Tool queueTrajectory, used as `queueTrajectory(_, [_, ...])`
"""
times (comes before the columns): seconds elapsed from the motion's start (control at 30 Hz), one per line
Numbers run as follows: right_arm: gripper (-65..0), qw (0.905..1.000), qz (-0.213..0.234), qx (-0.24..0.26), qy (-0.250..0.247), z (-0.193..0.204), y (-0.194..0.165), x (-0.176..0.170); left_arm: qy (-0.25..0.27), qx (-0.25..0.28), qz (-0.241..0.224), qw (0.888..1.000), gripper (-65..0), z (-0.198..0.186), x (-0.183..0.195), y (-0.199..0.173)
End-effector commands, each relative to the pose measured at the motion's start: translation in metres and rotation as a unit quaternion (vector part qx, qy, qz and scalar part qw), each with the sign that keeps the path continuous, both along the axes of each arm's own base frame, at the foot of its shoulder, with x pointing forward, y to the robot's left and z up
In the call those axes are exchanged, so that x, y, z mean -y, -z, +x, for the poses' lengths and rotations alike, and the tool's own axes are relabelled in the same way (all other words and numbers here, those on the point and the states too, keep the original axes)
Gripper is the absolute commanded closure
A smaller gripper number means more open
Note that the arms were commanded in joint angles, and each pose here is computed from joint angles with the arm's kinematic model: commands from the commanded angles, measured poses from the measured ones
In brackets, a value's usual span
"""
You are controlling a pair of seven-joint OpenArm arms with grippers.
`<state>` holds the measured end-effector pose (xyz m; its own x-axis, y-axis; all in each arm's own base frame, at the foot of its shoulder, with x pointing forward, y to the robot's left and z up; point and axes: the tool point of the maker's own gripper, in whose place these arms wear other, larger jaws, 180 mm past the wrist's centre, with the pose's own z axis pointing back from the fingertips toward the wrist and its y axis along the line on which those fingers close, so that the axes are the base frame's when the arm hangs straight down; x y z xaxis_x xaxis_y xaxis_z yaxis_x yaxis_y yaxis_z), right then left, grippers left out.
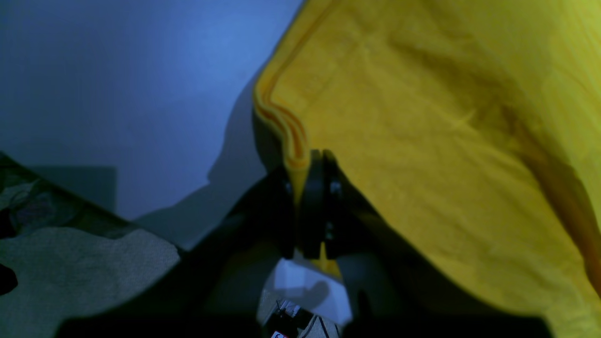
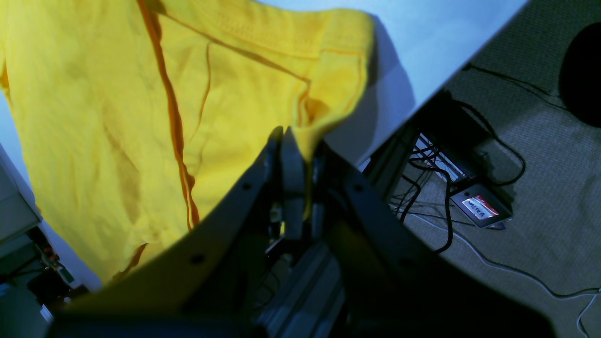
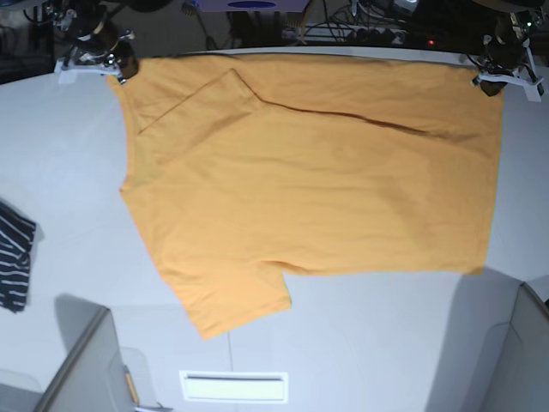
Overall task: Fold the T-shirt properly
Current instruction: 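Drag the shirt by its shoulders toward the robot with both grippers, then open both grippers and move them toward the shirt hem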
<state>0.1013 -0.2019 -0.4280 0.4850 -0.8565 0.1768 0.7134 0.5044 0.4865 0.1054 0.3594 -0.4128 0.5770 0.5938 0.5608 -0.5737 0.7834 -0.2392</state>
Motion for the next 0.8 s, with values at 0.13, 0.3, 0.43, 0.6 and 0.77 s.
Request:
queueTrajectory(0.13, [-17.6, 0.9999, -0.006, 0.008, -0.003, 0.002, -0.005, 0.004, 0.001, 0.009, 0.011, 1.0, -1.2, 0.002, -0.006, -0.007])
queueTrajectory(0.3, [-26.6, 0.9999, -0.008, 0.007, -0.001, 0.0, -0.005, 0.005, -0.002, 0.009, 0.014, 1.0, -33.4, 0.0, -0.009, -0.009])
queueTrajectory(0.43, [-27.0, 0.9992, -0.029, 0.011, 0.024, -0.002, -0.01, 0.028, -0.04, 0.026, 0.042, 0.998, -43.8, -0.007, -0.038, -0.027])
queueTrajectory(0.6, [-27.3, 0.9964, -0.061, 0.029, 0.052, 0.007, -0.022, 0.06, -0.08, 0.055, 0.075, 0.992, -43.6, -0.007, -0.071, -0.052])
queueTrajectory(0.77, [-27.3, 0.9923, -0.091, 0.066, 0.052, 0.035, -0.041, 0.085, -0.1, 0.093, 0.1, 0.986, -43.4, 0.005, -0.092, -0.078])
